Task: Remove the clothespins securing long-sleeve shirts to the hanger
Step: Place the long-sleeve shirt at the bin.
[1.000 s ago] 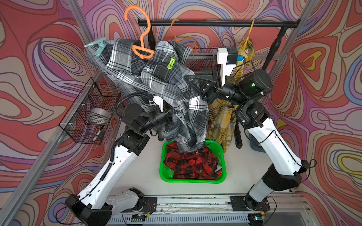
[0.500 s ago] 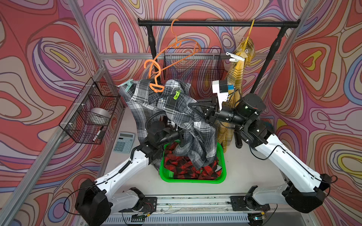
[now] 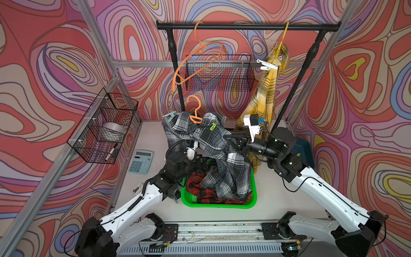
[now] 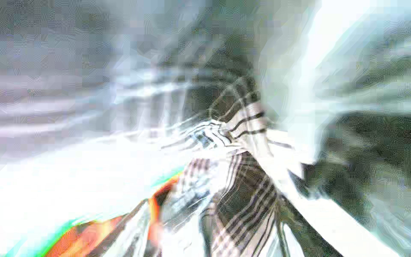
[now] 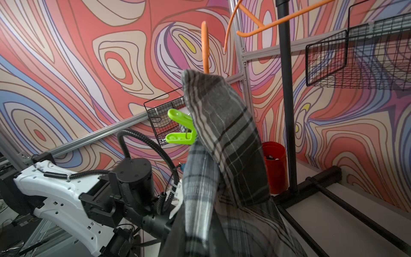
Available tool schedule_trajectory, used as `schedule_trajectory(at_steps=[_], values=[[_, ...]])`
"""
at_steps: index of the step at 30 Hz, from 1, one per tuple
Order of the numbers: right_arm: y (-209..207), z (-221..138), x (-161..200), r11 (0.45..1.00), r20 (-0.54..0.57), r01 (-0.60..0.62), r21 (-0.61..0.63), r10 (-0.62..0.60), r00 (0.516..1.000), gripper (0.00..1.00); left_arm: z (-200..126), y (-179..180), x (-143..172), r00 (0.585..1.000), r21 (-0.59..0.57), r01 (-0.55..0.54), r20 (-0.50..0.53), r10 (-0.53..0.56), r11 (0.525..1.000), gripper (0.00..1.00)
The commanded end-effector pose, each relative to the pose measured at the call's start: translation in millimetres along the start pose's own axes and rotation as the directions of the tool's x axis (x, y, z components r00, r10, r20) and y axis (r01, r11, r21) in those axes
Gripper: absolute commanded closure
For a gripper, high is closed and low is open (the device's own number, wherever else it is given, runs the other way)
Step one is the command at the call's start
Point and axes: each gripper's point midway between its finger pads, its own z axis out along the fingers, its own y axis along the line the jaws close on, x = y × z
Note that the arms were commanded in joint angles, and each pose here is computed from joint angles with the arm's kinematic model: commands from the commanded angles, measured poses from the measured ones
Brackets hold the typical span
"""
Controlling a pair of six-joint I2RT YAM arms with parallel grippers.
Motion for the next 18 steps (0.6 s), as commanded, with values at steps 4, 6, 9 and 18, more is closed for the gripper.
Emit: schedule_trajectory(at_steps=[4,6,9,18], values=[[-4,-2,-23,0.999,0.078,0.045,-0.029,-0.043,0.996,1.0,-35,56,9,0.998,-0.3,0.008,-0.058,-0.027,0.954,0.1],[-6,0,-26,0.998,0.078,0.046,-0.034,-0.043,0.996,1.0,-45,68,17,0.995,-0.348,0.026,-0.081,-0.058,0.937,0.08],[-7,5,-28,0.998,0.081,0.044,-0.054,-0.04,0.996,1.0,-64,92,23,0.989,-0.445,0.054,-0.1,-0.109,0.894,0.06],[-9,15,-29,0.994,0.082,0.03,-0.104,-0.022,0.996,1.0,-55,121,26,0.981,-0.493,0.087,-0.111,-0.162,0.866,0.0]])
